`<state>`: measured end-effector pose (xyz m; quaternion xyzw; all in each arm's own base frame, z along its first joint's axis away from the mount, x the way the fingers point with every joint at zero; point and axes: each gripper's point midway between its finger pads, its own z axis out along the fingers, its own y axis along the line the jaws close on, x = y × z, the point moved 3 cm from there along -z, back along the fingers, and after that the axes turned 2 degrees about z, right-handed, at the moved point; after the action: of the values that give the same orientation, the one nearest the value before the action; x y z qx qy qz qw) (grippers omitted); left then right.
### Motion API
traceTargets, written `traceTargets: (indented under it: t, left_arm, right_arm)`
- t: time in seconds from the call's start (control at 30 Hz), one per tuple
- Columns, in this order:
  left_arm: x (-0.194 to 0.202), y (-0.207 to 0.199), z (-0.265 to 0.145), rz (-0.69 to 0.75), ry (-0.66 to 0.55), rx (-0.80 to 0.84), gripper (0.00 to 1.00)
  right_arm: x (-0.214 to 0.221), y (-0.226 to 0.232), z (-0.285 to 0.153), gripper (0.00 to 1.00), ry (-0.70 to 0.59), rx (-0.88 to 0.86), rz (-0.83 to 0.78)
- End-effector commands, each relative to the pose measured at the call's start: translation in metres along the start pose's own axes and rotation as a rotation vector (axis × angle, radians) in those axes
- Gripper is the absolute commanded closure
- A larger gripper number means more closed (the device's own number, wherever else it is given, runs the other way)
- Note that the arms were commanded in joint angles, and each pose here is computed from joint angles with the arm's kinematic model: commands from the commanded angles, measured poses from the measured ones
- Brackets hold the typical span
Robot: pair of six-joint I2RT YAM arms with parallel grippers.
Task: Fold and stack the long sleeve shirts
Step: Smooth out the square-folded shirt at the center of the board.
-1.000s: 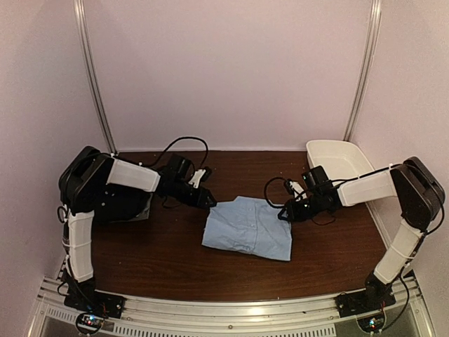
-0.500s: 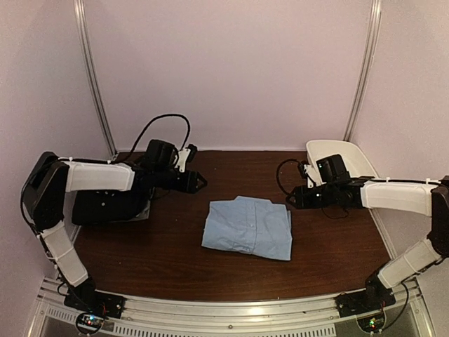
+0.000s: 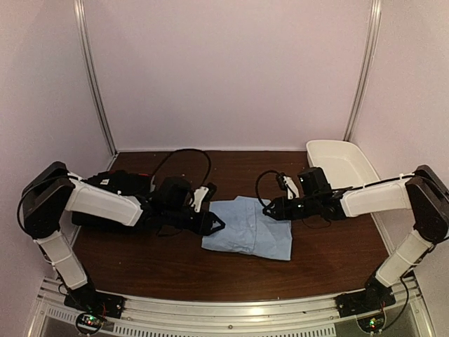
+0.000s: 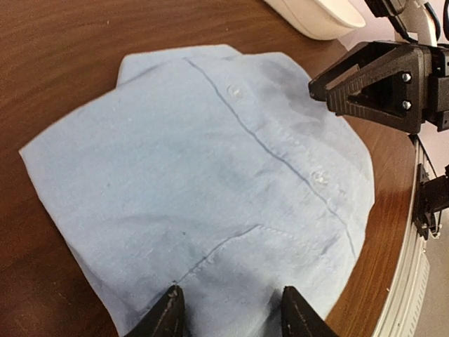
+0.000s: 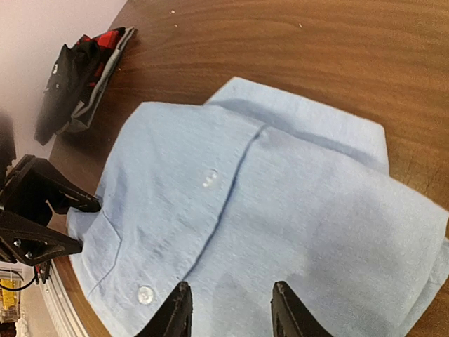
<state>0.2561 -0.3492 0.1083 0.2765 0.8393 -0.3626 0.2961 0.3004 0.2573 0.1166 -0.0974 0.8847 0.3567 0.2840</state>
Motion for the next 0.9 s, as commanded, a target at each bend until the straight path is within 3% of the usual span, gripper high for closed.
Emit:
traceTargets:
  t: [0.0,0.37,0.6,0.73,0.87]
  left_arm:
    - [0.022,0.003,0.019,-0.015,0.002,-0.008,0.52]
    - [0.071,0.027,0.028,0.028,0.075,-0.125,0.51]
    - [0.041,0.029,0.008,0.085,-0.024,-0.224,0.45]
    - [0.019,0.029,-0.014,0.07,-0.101,-0.292,0.36]
    - [0.004,0.029,-0.037,0.029,-0.173,-0.345,0.18]
  right_arm:
    - [0.018,-0.01,0.013,0.6,0.014,-0.026,0.046]
    - [0.077,-0.056,0.004,0.63,0.077,0.123,0.153]
    - [0.112,-0.04,-0.011,0.64,0.105,0.156,0.148]
    - [0.129,-0.012,-0.017,0.63,0.124,0.11,0.118]
    - [0.133,0.03,-0.024,0.57,0.132,0.035,0.034]
